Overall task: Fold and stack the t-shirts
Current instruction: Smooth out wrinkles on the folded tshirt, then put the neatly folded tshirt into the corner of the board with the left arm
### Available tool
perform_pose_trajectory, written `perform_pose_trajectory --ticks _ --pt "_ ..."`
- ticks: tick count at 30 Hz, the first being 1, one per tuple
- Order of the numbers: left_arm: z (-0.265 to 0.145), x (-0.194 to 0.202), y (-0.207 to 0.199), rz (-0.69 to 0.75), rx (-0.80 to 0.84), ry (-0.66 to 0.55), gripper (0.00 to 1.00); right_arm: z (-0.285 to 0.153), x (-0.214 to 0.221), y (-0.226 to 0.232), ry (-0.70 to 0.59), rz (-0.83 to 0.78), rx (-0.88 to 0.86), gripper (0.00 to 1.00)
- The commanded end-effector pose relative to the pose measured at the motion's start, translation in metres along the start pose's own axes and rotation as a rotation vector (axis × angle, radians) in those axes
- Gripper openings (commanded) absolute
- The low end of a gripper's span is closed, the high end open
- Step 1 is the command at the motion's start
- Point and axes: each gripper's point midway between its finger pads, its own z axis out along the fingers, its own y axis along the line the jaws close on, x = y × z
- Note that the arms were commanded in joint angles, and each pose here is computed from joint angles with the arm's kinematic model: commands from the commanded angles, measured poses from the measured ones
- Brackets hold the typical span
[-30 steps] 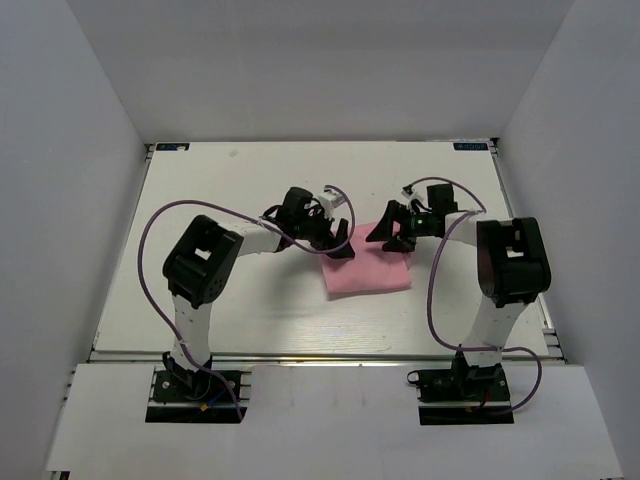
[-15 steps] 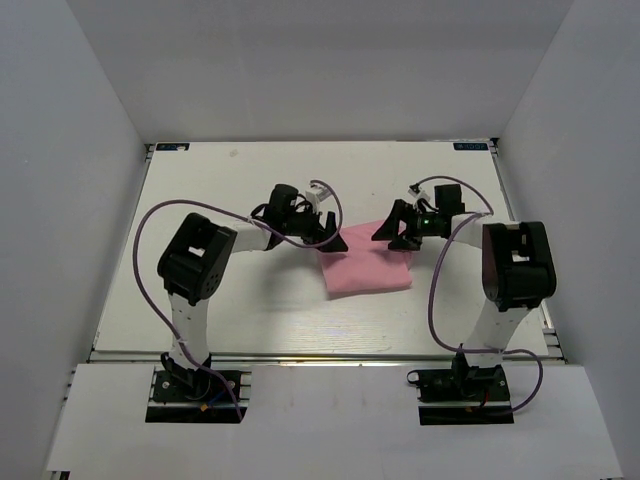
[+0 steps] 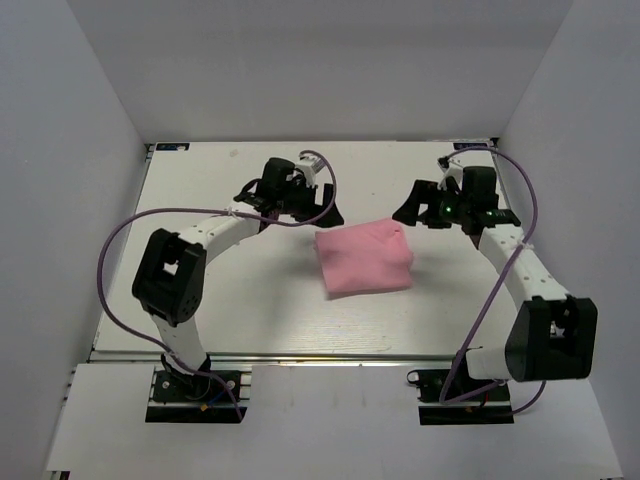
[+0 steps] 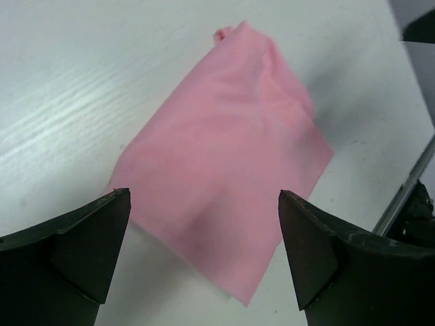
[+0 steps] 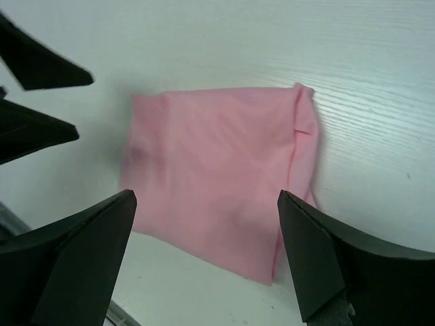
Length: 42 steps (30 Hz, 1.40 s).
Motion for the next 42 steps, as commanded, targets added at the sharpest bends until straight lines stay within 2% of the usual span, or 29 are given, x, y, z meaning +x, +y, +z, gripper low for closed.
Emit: perform_pose_trajectory --ticks 1,2,3,6,12,16,18,20,27,29,33,34,35,36,38,42 --pt "-0.026 0.041 0.027 -0.179 -0.282 0.128 1.0 -0.015 0.022 -0.032 0.018 0.048 0.212 0.9" --pt "-0.029 0.046 0.021 -0.199 -0.288 0.129 1.0 -0.019 0.026 -0.033 0.011 0.049 0.232 0.9" --pt "-0.028 0.07 0.016 -0.226 -0.287 0.164 1.0 -0.027 0.022 -0.042 -0.024 0.058 0.299 0.9" --pt "-0.025 0.086 0.009 -0.285 -0.328 0.141 1.0 -0.036 0.027 -0.049 -0.056 0.074 0.36 0.9" --pt "-0.006 0.1 -0.003 -0.313 -0.329 0.158 0.91 -0.037 0.034 -0.053 -0.051 0.091 0.374 0.9" --pt "0.012 0.119 -0.005 -0.332 -0.322 0.205 0.76 -0.036 0.038 -0.054 -0.04 0.097 0.379 0.9" --pt "0.015 0.134 -0.003 -0.34 -0.341 0.256 0.62 -0.037 0.039 -0.056 -0.034 0.099 0.39 0.9" --pt "0.015 0.137 0.003 -0.341 -0.371 0.267 0.54 -0.039 0.041 -0.057 -0.034 0.099 0.402 0.9" --pt "0.011 0.157 0.016 -0.352 -0.451 0.29 0.5 -0.042 0.042 -0.058 -0.036 0.096 0.411 0.9" --pt "0.015 0.149 0.018 -0.332 -0.454 0.277 0.42 -0.043 0.043 -0.058 -0.034 0.095 0.41 0.9" --pt "0.018 0.136 0.032 -0.301 -0.489 0.285 0.2 -0.044 0.041 -0.057 -0.039 0.088 0.413 0.9" --pt "0.019 0.128 0.037 -0.267 -0.49 0.293 0.01 -0.044 0.039 -0.058 -0.045 0.083 0.416 0.9" --pt "0.016 0.121 0.048 -0.229 -0.554 0.287 0.0 -0.045 0.039 -0.059 -0.042 0.079 0.418 0.9" --pt "0.017 0.098 0.05 -0.189 -0.583 0.258 0.0 -0.046 0.038 -0.059 -0.046 0.08 0.424 0.9" --pt "0.003 0.095 0.074 -0.105 -0.708 0.314 0.0 -0.045 0.039 -0.06 -0.04 0.067 0.426 0.9" --pt "-0.018 0.047 0.099 -0.007 -0.834 0.271 0.0 -0.043 0.036 -0.061 -0.031 0.056 0.425 0.9"
